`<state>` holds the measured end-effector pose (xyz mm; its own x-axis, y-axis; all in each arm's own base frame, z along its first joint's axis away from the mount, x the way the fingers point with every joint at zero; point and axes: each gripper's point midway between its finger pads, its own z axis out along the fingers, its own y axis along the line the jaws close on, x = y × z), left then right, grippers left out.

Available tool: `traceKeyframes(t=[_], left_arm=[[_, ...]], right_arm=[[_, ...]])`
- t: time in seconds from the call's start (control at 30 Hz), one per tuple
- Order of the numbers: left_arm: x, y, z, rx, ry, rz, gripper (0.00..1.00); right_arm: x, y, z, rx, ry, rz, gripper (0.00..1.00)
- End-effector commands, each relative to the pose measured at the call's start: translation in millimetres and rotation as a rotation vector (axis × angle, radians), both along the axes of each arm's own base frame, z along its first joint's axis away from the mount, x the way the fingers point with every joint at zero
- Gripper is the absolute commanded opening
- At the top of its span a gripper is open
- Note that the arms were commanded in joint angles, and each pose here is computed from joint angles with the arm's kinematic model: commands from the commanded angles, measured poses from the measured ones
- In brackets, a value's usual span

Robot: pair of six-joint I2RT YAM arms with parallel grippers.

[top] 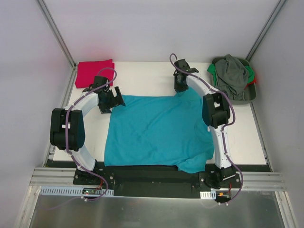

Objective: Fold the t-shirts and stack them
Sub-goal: Flatten out the tshirt

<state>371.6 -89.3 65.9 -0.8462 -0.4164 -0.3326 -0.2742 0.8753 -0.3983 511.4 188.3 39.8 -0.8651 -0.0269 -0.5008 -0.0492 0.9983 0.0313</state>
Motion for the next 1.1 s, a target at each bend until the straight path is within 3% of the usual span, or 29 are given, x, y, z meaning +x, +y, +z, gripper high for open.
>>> traceKeyframes(t=[0.0, 0.1, 0.27, 0.33, 0.43, 0.47, 0.63, 0.83, 0.93, 1.07], left_arm=[[-5, 0, 0, -0.005, 0.003, -0.042, 0.99], [-5, -1, -1, -0.005, 0.006, -0.047, 0.99], [-6, -2, -4, -0.011, 0.013, -0.054, 0.99], [-5, -4, -4, -0.017, 0.015, -0.057, 0.99], [-5, -4, -3, -0.023, 0.013, -0.06, 0.99], [-4, -6, -3, -0.027, 0.014, -0.064, 0.99], [-3, -8, 2, -0.041, 0.004, -0.065, 0.99], [-10, -3, 11, -0.038, -0.005, 0.015, 0.99], [-22, -1, 13, -0.04, -0.006, 0.054, 0.99], [-39, -10, 5, -0.074, 0.015, 0.039, 0.99]], right_arm=[[29, 12, 23, 0.027, -0.094, -0.01, 0.11], [37, 27, 27, 0.063, -0.112, 0.034, 0.01], [36, 44, 19, 0.07, -0.097, 0.118, 0.02], [31, 43, 10, 0.057, -0.07, 0.118, 0.15], [26, 44, 5, 0.045, -0.049, 0.151, 0.59], [26, 44, 10, 0.045, -0.056, 0.168, 0.68], [19, 50, 62, 0.089, -0.118, 0.259, 0.96], [-22, 20, 130, 0.056, -0.193, 0.302, 0.96], [-65, -2, 123, 0.062, -0.107, 0.239, 0.96], [-134, -29, 79, 0.077, 0.029, 0.143, 0.96]])
